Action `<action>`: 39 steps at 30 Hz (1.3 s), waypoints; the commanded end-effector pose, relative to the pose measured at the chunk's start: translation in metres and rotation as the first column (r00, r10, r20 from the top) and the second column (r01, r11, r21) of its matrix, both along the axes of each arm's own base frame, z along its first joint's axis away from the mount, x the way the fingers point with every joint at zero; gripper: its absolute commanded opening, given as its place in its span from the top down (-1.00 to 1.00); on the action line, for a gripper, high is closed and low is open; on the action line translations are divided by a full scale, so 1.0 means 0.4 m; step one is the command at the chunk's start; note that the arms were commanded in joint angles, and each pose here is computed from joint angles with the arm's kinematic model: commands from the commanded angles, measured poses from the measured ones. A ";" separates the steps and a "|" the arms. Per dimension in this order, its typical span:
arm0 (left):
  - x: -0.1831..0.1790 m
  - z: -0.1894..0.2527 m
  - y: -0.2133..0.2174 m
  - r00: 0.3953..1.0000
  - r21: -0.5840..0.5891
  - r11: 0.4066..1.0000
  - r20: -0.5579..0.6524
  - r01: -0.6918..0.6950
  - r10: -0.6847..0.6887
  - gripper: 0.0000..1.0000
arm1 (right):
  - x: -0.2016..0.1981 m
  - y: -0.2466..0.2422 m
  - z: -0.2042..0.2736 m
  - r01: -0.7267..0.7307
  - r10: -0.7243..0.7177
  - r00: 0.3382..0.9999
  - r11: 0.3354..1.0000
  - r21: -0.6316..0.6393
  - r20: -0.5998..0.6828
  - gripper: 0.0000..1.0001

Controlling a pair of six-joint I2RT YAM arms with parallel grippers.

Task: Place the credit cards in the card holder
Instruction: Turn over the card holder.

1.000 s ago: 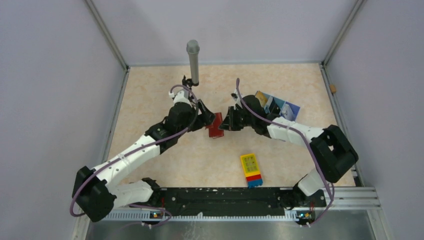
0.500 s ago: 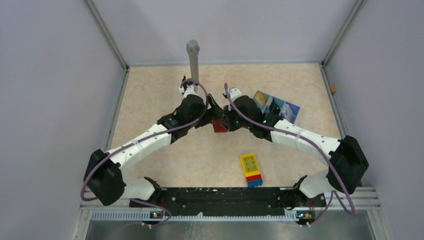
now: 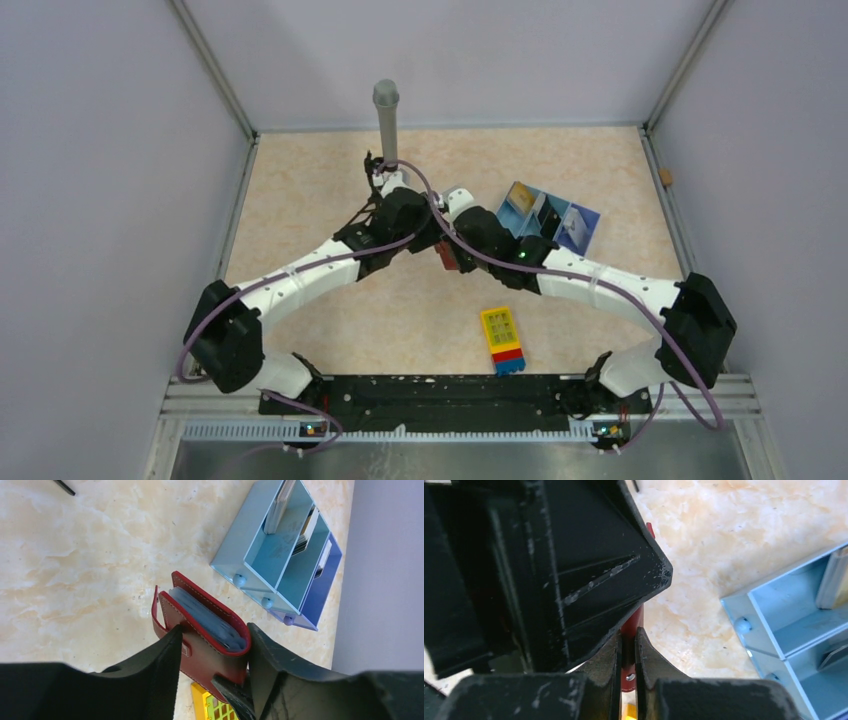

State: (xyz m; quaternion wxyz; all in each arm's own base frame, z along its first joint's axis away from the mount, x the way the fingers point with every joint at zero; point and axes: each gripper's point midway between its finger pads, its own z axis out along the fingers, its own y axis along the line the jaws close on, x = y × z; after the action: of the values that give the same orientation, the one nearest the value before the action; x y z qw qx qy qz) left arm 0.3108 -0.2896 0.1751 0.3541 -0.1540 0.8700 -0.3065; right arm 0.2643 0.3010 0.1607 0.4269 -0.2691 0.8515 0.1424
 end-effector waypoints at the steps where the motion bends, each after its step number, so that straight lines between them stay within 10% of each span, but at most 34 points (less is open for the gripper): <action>1: 0.036 0.020 -0.049 1.000 -0.045 0.999 0.017 0.014 -0.014 0.05 | 0.025 0.038 0.112 -0.008 0.004 0.988 1.000 0.027 0.156 1.00; 12: 0.038 -0.021 -0.071 0.999 -0.102 0.994 -0.017 0.027 -0.029 1.00 | 0.009 0.030 0.122 0.007 -0.009 0.985 1.000 0.013 0.172 0.68; 25: -0.008 0.108 0.106 0.971 -0.165 0.978 0.222 0.130 -0.091 1.00 | -0.059 0.022 0.205 -0.017 0.014 1.000 0.982 0.187 0.016 -0.42; 39: -0.170 0.266 0.149 0.743 -0.134 0.799 0.482 0.586 -0.464 1.00 | -0.142 0.003 0.334 -0.249 0.308 0.951 0.696 0.673 0.033 -0.56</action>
State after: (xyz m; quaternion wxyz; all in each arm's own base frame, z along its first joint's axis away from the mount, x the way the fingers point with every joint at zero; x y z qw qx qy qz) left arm 0.2715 -0.2112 0.2478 0.4030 0.0186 0.7887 -0.4639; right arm 0.2380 0.2825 0.2543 0.4331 -0.1726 0.7881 0.4019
